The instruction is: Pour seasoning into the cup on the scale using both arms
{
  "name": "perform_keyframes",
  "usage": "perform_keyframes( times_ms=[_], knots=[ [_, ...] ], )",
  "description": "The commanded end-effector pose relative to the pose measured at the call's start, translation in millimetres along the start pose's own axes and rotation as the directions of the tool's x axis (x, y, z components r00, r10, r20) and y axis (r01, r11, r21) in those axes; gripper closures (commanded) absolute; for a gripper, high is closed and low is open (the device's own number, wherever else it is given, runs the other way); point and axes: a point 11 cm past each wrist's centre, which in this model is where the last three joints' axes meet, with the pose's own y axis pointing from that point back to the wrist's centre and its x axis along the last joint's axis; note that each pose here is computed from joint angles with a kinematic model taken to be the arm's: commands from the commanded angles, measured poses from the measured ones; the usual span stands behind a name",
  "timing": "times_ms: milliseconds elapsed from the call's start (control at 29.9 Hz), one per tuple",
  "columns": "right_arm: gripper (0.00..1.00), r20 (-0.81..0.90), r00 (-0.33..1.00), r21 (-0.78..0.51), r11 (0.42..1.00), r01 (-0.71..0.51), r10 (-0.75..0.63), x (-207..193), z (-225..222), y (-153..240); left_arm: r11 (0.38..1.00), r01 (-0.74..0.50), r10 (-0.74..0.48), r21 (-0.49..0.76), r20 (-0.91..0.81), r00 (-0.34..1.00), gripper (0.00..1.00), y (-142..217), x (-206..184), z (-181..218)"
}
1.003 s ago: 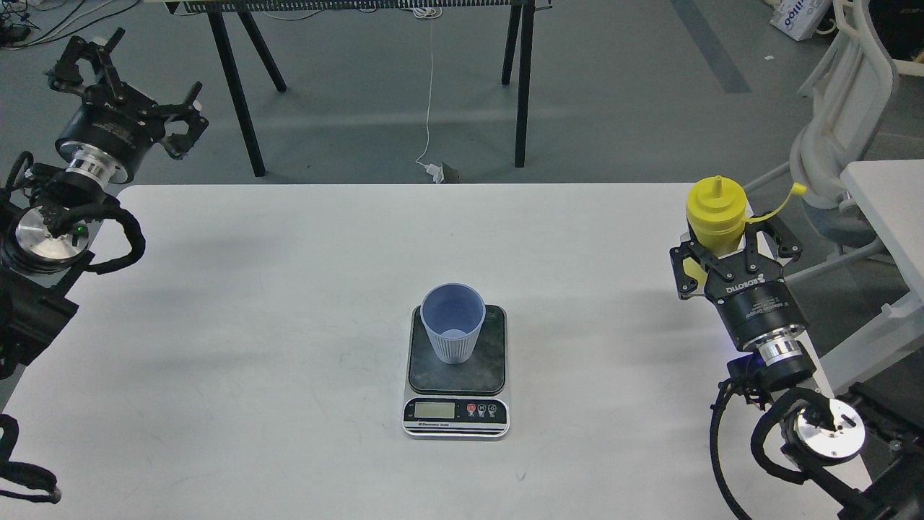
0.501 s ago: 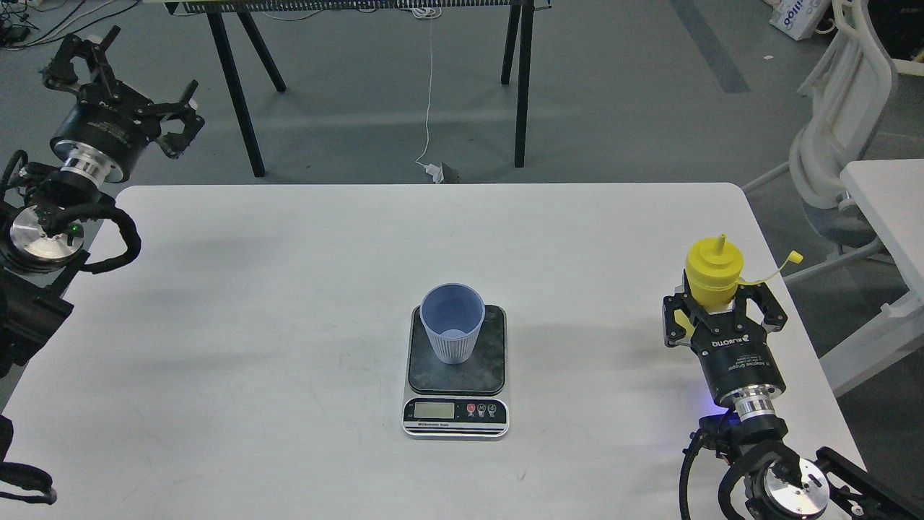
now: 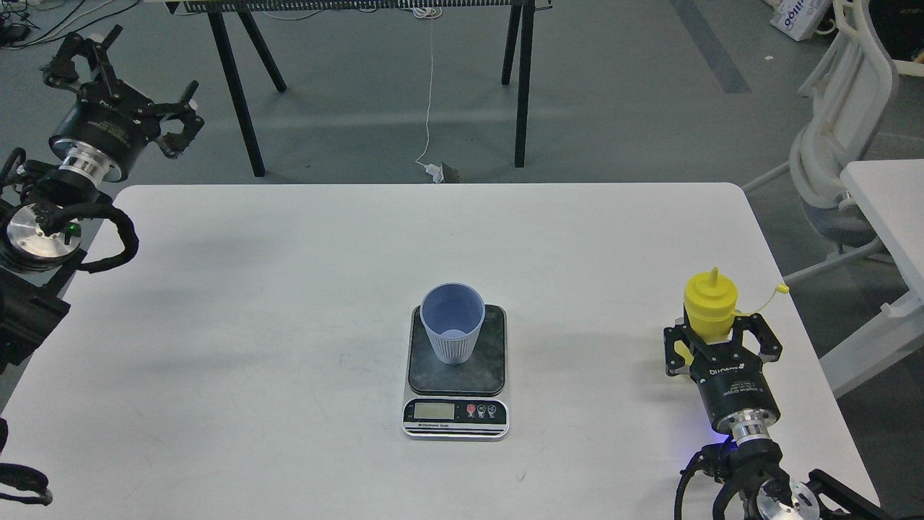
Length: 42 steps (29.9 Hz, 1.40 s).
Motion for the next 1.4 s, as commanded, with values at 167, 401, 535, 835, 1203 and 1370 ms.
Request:
perform_keyframes(
  times_ms=[167,401,535,835,1203,1370],
  knots=[
    [0.14,0.002,0.999,0.004,0.999,-0.039,0.039,12.6,0.3,12.5,1.000,0.004,-0.004,-0.003,-0.003,1.000,0.01,-1.2,-1.9,0.5],
    [0.01,0.014,0.997,0.005,0.997,-0.076,0.076,23.7,1.8,32.1,1.000,0.002,-0.002,-0.002,0.000,1.000,0.01,-0.3,-0.7,1.2],
    [0.01,0.019,0.995,-0.013,0.996,-0.093,0.093,27.5,3.4,47.1,1.000,0.002,-0.002,-0.004,-0.001,1.000,0.00,-0.4,-0.7,1.5],
    [0.01,-0.155,0.977,-0.047,0.987,-0.154,0.145,41.7,-47.3,90.7,1.000,0.002,-0.002,-0.004,-0.001,1.000,0.01,-0.4,-0.7,1.5],
    [0.01,-0.515,0.851,0.173,0.985,-0.010,0.099,-12.9,-216.2,36.1,1.000,-0.006,0.006,-0.007,0.002,1.000,0.00,1.4,2.3,3.3],
    [0.01,-0.580,0.813,0.282,0.951,0.130,0.061,-69.4,-269.1,-22.7,1.000,-0.005,0.005,-0.017,-0.017,1.000,0.00,0.4,1.2,1.7]
  ],
)
